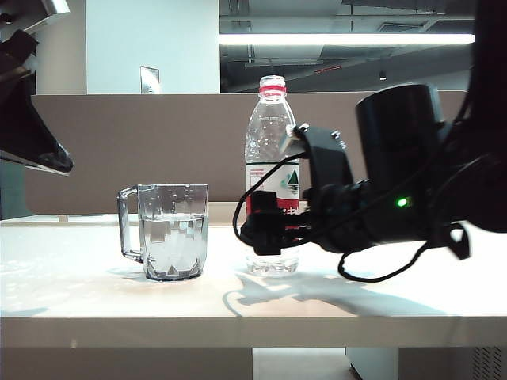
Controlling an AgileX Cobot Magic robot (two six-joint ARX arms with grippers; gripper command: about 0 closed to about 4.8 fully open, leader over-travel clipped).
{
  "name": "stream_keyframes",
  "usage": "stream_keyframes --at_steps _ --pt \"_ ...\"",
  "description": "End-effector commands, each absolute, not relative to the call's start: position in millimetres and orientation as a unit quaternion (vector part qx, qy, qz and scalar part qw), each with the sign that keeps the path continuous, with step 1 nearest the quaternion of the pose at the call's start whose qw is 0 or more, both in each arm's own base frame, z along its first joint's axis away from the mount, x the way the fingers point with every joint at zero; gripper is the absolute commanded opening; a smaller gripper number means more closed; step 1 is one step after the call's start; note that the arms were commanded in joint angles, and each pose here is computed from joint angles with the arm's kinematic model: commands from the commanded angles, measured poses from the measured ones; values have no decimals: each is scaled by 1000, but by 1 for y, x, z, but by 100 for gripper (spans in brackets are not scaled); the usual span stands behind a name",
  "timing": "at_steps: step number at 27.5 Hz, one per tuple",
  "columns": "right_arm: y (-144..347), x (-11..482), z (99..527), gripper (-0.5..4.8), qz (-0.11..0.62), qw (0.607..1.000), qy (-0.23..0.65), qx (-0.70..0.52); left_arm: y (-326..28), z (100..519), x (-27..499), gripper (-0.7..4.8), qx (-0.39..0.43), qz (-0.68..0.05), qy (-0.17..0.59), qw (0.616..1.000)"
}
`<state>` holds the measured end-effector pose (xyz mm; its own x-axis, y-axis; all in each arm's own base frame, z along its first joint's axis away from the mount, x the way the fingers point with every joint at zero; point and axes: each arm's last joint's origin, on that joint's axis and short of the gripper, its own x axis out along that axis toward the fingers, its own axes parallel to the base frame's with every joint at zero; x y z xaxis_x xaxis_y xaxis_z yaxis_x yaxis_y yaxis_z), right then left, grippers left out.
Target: Pick up the mineral water bottle on the table and pour water into the mug until it's half full.
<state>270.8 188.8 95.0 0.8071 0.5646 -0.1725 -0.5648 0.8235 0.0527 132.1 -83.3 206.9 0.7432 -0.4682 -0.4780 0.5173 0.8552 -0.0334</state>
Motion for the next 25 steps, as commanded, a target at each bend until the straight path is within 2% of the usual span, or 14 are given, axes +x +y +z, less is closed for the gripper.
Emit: stream_keyframes --at_steps 1,6,7,8,13,17,19,21,25 --pt "182 260 103 479 299 951 81 2 -84 209 133 -1 48 -266 235 934" --pt "165 235 115 478 298 952 78 3 -84 209 133 -1 48 -266 234 934" --pt "157 225 119 429 298 952 77 3 -84 209 133 -1 48 -266 234 934" --pt "154 220 120 409 298 952 77 4 -84 209 133 -1 48 -266 234 934" --pt "134 191 124 353 297 952 76 4 -84 209 133 -1 48 -266 234 934" --pt "119 170 126 265 296 953 72 5 -84 209 133 -1 48 -267 234 934" --pt "113 162 126 207 296 953 70 5 -84 209 133 -1 48 -266 234 934" --pt "103 149 128 94 290 955 62 8 -84 209 133 -1 48 -267 235 934" --pt "97 140 128 83 284 956 69 5 -83 209 133 -1 49 -265 234 934"
